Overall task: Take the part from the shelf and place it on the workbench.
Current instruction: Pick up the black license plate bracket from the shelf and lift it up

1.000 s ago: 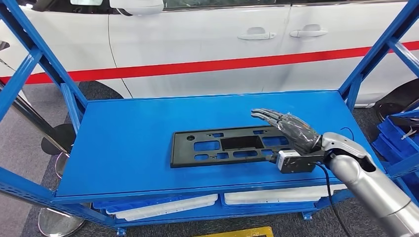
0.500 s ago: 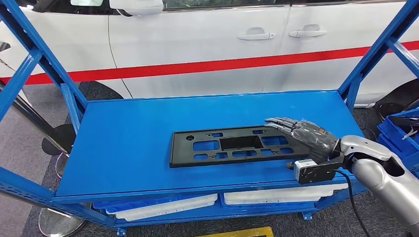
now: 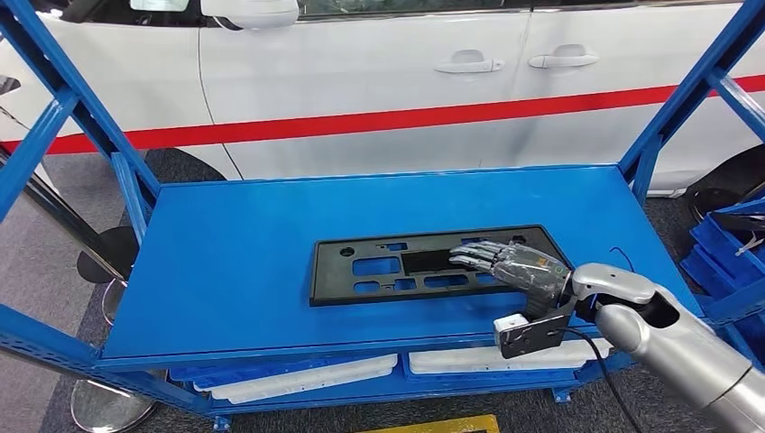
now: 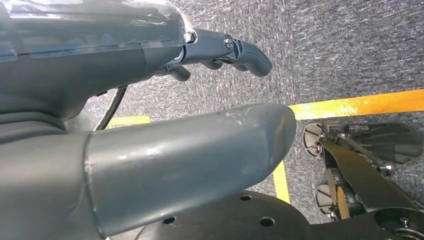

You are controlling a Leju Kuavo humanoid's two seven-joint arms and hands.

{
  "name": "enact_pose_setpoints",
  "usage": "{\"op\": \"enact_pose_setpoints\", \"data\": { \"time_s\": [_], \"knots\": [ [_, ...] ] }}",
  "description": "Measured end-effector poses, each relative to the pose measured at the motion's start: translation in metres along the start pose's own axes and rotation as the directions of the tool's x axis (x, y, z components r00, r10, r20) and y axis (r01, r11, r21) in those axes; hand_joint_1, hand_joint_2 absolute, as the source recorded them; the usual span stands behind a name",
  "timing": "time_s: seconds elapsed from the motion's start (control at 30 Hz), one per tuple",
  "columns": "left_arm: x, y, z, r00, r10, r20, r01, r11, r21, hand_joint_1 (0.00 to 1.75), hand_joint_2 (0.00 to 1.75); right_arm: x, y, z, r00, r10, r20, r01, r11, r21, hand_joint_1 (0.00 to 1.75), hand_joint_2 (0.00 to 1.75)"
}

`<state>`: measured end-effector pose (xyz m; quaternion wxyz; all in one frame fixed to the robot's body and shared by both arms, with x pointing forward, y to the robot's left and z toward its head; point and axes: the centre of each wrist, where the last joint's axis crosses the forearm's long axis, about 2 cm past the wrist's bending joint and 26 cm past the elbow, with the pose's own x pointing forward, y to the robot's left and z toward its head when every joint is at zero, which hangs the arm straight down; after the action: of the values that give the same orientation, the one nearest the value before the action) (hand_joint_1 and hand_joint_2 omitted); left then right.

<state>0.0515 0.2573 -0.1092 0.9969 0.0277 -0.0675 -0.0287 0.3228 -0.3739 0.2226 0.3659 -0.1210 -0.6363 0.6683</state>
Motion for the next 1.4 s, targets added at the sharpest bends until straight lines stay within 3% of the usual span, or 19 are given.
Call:
{"op": "enact_pose_setpoints", "data": {
  "time_s": [0.63,1.3,1.33,1.4],
  "knots": [
    [0.0,0.0,0.0,1.0,-0.001,0.0,0.001,1.0,-0.001,0.0,0.0,0.002,0.016,-0.027,0.999,-0.032,0.023,0.031,0.999,0.036,0.0,1.75],
    [0.0,-0.003,0.0,1.0,0.001,0.012,0.0,1.0,-0.012,0.0,0.0,0.054,0.065,-0.11,0.999,0.022,-0.029,-0.027,0.986,-0.165,0.0,1.75],
    [0.0,-0.003,0.0,1.0,-0.001,0.012,0.001,1.0,-0.012,0.0,0.0,0.055,0.066,-0.112,0.999,0.023,-0.035,-0.028,0.985,-0.168,0.02,1.75],
    [0.0,-0.003,0.0,1.0,-0.003,0.012,0.003,1.0,-0.012,0.0,0.0,0.055,0.068,-0.114,0.999,0.022,-0.049,-0.03,0.984,-0.174,0.68,1.75]
  ]
}}
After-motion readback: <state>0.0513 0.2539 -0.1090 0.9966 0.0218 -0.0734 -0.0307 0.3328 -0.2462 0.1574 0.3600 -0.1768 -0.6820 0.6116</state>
